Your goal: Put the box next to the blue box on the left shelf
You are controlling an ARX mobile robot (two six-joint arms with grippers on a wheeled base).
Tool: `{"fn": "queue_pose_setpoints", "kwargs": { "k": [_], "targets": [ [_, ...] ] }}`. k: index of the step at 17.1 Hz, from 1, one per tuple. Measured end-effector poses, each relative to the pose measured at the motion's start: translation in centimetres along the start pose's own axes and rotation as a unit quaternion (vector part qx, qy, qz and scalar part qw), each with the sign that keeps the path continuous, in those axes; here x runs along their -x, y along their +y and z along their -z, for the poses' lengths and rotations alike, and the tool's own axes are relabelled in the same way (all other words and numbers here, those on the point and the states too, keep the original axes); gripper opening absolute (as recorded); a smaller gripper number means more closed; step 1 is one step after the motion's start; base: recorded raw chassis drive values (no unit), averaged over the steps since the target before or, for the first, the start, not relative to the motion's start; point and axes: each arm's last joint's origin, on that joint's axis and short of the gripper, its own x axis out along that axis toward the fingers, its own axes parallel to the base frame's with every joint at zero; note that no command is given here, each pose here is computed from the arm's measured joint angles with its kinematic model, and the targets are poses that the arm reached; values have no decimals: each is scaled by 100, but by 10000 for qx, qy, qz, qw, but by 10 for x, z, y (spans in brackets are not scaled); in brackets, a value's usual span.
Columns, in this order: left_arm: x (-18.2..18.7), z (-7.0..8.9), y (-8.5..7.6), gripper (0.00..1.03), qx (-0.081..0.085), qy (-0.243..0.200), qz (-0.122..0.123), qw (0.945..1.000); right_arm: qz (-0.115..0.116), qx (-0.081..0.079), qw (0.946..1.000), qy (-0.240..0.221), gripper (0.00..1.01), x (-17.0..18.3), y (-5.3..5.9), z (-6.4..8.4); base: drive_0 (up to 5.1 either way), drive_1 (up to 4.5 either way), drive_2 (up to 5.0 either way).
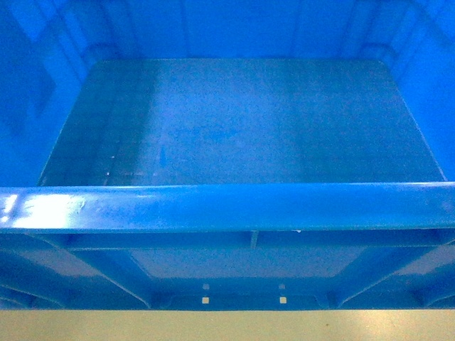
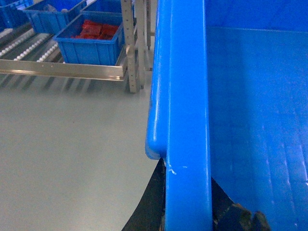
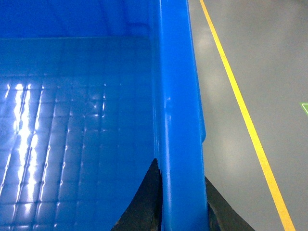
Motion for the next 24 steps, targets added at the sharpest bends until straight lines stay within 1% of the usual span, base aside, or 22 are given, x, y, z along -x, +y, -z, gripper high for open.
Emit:
{"fn": "queue_pose_setpoints", "kwargs": {
  "k": [4, 6, 7, 24],
  "targets": [
    [0, 0, 0, 8, 4, -4, -5, 10000, 1, 0, 10000, -6, 10, 0, 0, 0, 5, 425, -414],
    [-1, 1, 0, 8, -21, 62, -15, 10000, 3, 15, 10000, 53, 10, -1, 0, 1, 0, 0, 0],
    [-1, 0, 0, 8, 2, -4, -5, 10000, 2, 4, 10000, 14, 10, -1, 0, 1, -487, 254, 254],
    [-1, 0, 0, 8, 0, 2, 1, 10000, 7, 9, 10000, -3, 10, 0, 0, 0, -487, 258, 258]
  ]
}}
